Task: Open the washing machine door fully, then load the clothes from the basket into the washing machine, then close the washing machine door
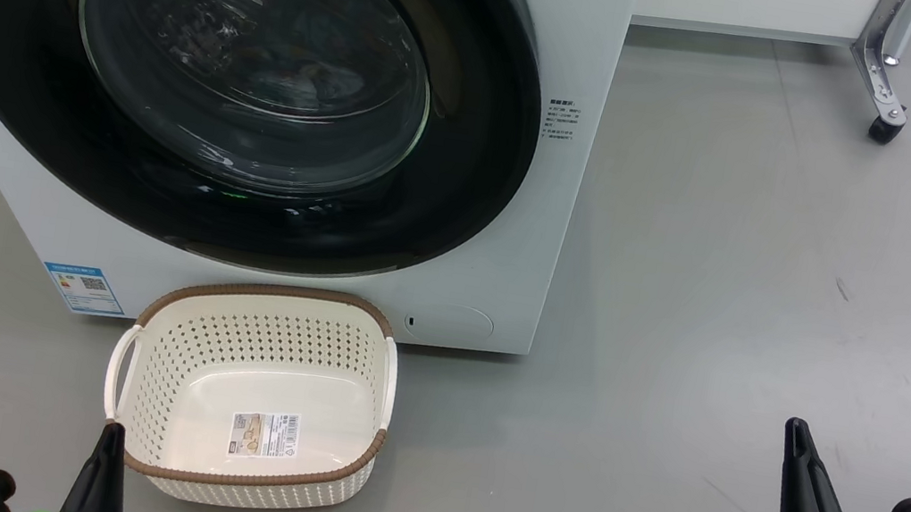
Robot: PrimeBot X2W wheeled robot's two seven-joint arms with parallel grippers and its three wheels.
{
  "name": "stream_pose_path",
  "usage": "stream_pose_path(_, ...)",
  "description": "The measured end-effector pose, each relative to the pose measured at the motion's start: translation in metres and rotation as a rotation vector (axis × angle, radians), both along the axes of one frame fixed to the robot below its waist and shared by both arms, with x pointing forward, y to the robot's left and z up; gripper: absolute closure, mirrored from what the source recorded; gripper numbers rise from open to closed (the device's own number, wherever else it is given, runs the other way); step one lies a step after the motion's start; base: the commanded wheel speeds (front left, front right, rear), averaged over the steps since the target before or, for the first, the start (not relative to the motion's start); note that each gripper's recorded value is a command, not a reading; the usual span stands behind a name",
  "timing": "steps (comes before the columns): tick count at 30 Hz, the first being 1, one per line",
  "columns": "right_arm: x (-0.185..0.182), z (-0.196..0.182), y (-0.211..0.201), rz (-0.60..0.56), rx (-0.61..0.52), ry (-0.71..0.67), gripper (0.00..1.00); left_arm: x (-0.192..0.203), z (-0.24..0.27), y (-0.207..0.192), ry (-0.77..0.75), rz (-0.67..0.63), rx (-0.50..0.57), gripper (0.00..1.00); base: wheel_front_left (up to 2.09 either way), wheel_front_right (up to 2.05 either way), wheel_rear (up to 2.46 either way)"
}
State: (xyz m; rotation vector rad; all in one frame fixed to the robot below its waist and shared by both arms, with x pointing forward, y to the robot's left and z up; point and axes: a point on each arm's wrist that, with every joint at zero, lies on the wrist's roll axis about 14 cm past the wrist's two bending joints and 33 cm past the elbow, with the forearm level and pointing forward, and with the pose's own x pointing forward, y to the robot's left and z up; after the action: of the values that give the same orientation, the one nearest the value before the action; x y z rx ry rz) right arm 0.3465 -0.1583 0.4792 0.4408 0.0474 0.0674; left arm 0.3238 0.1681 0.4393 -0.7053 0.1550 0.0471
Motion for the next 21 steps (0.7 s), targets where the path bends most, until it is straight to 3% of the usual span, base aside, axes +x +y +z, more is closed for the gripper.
stream_pose_path(21, 0.006, -0.008, -0.017, -0.077, 0.295, 0.075, 1.00, 0.012, 0.006, 0.007, 0.010, 0.052, -0.231, 1.00, 0.00, 0.00, 0.00)
